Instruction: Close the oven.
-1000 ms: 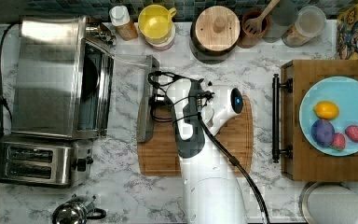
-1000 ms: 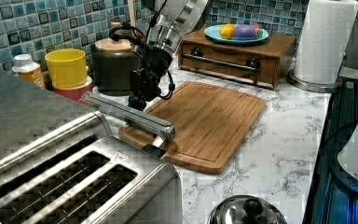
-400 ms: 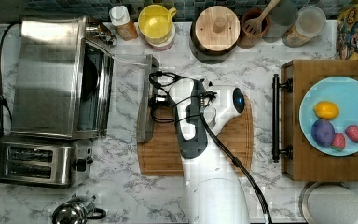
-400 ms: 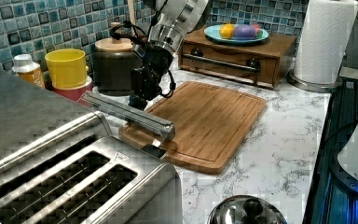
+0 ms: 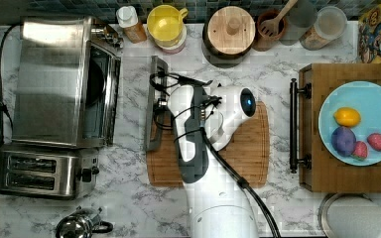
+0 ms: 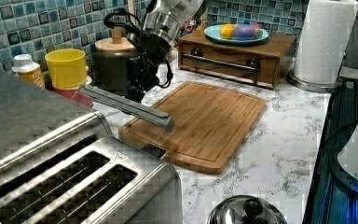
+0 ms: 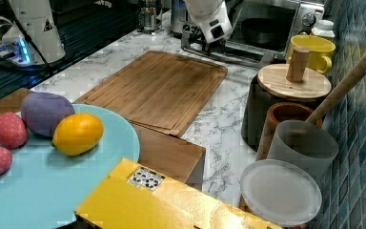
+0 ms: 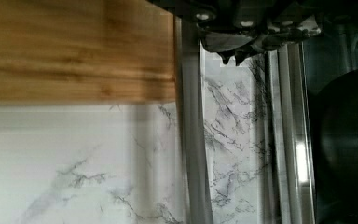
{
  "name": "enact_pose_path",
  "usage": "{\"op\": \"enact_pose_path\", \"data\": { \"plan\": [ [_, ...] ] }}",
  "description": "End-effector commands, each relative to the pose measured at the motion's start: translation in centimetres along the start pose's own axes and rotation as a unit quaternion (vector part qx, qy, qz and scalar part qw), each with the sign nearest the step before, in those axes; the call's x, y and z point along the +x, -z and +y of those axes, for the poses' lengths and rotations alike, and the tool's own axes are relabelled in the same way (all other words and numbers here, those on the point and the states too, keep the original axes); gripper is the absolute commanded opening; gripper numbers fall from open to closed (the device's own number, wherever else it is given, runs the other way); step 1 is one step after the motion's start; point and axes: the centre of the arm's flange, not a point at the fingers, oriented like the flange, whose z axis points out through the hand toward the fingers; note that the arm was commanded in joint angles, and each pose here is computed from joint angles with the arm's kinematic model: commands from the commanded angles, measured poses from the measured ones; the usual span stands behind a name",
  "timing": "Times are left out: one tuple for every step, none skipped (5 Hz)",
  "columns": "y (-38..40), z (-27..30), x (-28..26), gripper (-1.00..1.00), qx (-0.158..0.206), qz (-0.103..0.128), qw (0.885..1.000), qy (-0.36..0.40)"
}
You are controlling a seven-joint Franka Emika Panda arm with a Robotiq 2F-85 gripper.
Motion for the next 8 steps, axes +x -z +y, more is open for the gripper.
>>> {"op": "enact_pose_path", "data": {
  "plan": [
    [0.5,-29.1,0.1,-1.0,-0.06,0.012,0.986,0.155],
    [0.6,-32.1,-0.7,-1.0,-0.101,0.021,0.98,0.171],
    [0.3,-34.7,-1.7,-1.0,-0.143,0.03,0.972,0.187],
    [0.3,-36.1,-3.1,-1.0,-0.138,0.04,0.97,0.198],
    [0.5,-38.5,-5.0,-1.0,-0.169,0.063,0.964,0.193],
    [-2.0,-40.6,-4.8,-1.0,-0.271,0.074,0.946,0.164],
    [-3.5,-42.9,-6.6,-1.0,-0.326,0.115,0.926,0.153],
    [-3.6,-43.7,-6.9,-1.0,-0.333,0.128,0.921,0.156]
  ]
}}
